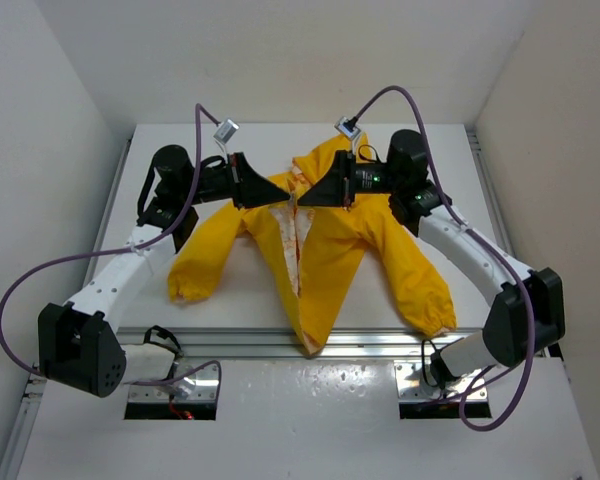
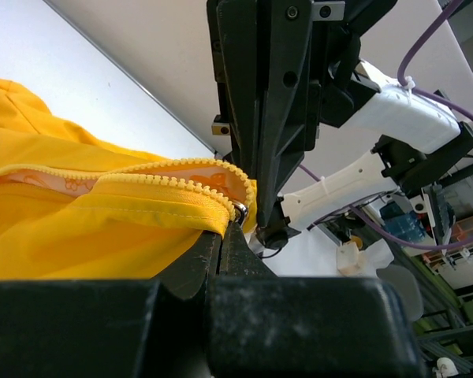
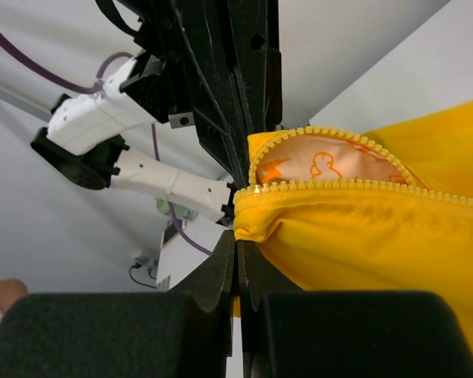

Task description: Zip up the jacket

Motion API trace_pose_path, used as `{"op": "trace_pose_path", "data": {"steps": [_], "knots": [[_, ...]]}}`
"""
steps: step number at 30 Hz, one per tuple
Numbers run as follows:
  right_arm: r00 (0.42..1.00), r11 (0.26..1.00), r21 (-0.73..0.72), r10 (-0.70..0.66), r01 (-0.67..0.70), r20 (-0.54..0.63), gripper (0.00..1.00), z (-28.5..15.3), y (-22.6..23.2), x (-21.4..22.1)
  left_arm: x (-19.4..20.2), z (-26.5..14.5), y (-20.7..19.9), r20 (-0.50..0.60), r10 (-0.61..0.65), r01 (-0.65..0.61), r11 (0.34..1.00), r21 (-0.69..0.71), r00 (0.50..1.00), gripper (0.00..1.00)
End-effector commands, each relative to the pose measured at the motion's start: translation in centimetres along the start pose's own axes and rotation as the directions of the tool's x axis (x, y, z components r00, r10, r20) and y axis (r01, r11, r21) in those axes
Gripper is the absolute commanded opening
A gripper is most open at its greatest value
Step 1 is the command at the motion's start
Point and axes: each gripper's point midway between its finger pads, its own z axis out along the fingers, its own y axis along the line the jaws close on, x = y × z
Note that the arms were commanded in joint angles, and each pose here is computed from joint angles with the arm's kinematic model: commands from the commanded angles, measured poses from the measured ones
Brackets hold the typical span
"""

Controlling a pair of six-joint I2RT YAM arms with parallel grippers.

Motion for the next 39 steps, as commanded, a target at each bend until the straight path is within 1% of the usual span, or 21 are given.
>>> {"op": "trace_pose_path", "data": {"steps": [1, 7, 9, 10, 12, 13, 15, 17, 19, 23, 26, 28, 29, 30, 31, 32, 33, 34, 35, 36, 39], "knots": [[0.995, 0.997, -0.041, -0.064, 0.061, -0.081, 0.0, 0.2, 1.6, 1.3, -2.1, -0.1, -2.1, 0.058, 0.107, -0.11, 0.992, 0.053, 0.993, 0.0], [0.991, 0.998, -0.035, -0.059, 0.055, -0.122, 0.0, 0.1, 1.0, 1.9, -1.8, -0.1, -2.4, 0.046, 0.091, -0.095, 0.993, 0.072, 0.995, 0.0], [0.989, 0.996, -0.036, -0.081, 0.077, -0.124, 0.0, -0.1, 1.0, 1.7, -1.6, -0.2, -2.5, 0.038, 0.092, -0.095, 0.992, 0.079, 0.995, 0.0], [0.988, 0.998, -0.03, -0.057, 0.054, -0.143, 0.0, -0.1, 0.9, 2.1, -1.7, -0.3, -2.8, 0.042, 0.1, -0.103, 0.991, 0.082, 0.994, 0.0], [0.984, 0.995, -0.043, -0.094, 0.088, -0.148, 0.0, -0.1, 1.1, 1.9, -1.7, -0.3, -2.8, 0.042, 0.1, -0.103, 0.991, 0.082, 0.994, 0.0], [0.984, 0.998, -0.039, -0.063, 0.057, -0.169, 0.0, -0.2, 1.0, 2.4, -1.7, -0.3, -2.8, 0.042, 0.1, -0.103, 0.991, 0.082, 0.994, 0.0], [0.98, 0.995, -0.052, -0.092, 0.084, -0.175, 0.0, -0.3, 1.0, 2.5, -1.6, -0.3, -2.7, 0.038, 0.1, -0.103, 0.992, 0.078, 0.994, 0.0], [0.976, 0.997, -0.044, -0.075, 0.067, -0.205, 0.0, -0.4, 1.0, 2.8, -1.6, -0.3, -2.7, 0.038, 0.1, -0.103, 0.992, 0.078, 0.994, 0.0], [0.974, 0.995, -0.049, -0.097, 0.089, -0.207, 0.0, -0.4, 1.0, 2.6, -1.3, -0.2, -3.0, 0.026, 0.1, -0.102, 0.991, 0.091, 0.995, 0.0], [0.969, 0.995, -0.049, -0.098, 0.089, -0.226, 0.0, -0.4, 1.1, 2.6, -0.7, 0.2, -3.3, 0.0, 0.137, -0.136, 0.985, 0.103, 0.991, 0.0], [0.967, 0.991, -0.078, -0.124, 0.109, -0.221, 0.0, -0.3, 1.5, 2.6, -0.8, 0.2, -3.4, 0.006, 0.146, -0.146, 0.985, 0.095, 0.989, 0.0], [0.975, 0.992, -0.084, -0.104, 0.089, -0.197, 0.09, -0.4, 2.1, 2.2, -0.7, 0.2, -3.3, 0.004, 0.149, -0.149, 0.985, 0.092, 0.989, 0.0], [0.981, 0.997, -0.065, -0.049, 0.037, -0.19, 0.14, -0.5, 1.7, 2.4, -0.8, 0.0, -3.6, 0.007, 0.157, -0.157, 0.983, 0.095, 0.988, 0.0], [0.983, 0.996, -0.071, -0.066, 0.054, -0.171, 0.24, -0.3, 1.8, 1.9, -0.7, 0.0, -3.5, 0.003, 0.159, -0.158, 0.983, 0.091, 0.987, 0.0], [0.986, 0.996, -0.073, -0.06, 0.05, -0.153, 0.26, -0.3, 1.9, 1.5, -0.7, 0.0, -3.5, 0.003, 0.159, -0.158, 0.983, 0.091, 0.987, 0.0], [0.989, 0.998, -0.068, -0.013, 0.003, -0.149, 0.29, -0.3, 1.9, 1.6, -0.7, 0.0, -3.5, 0.003, 0.159, -0.158, 0.983, 0.091, 0.987, 0.0], [0.991, 0.996, -0.081, -0.039, 0.028, -0.131, 0.31, -0.1, 2.0, 1.3, -0.7, 0.0, -3.5, 0.003, 0.159, -0.158, 0.983, 0.091, 0.987, 0.0], [0.991, 0.996, -0.081, -0.031, 0.02, -0.128, 0.34, -0.1, 2.1, 1.2, -0.7, 0.0, -3.5, 0.003, 0.159, -0.158, 0.983, 0.091, 0.987, 0.0], [0.991, 0.997, -0.069, 0.033, -0.042, -0.133, 0.35, 0.0, 1.7, 1.5, -0.5, 0.2, -3.7, -0.002, 0.158, -0.157, 0.983, 0.099, 0.987, 0.0], [0.993, 0.996, -0.084, 0.009, -0.02, -0.122, 0.35, 0.1, 2.0, 1.3, -0.5, 0.2, -3.7, -0.002, 0.158, -0.157, 0.983, 0.099, 0.987, 0.0], [0.994, 0.997, -0.069, 0.035, -0.042, -0.104, 0.41, 0.4, 1.7, 1.2, -0.5, 0.2, -3.7, -0.002, 0.158, -0.157, 0.983, 0.099, 0.987, 0.0]]}}
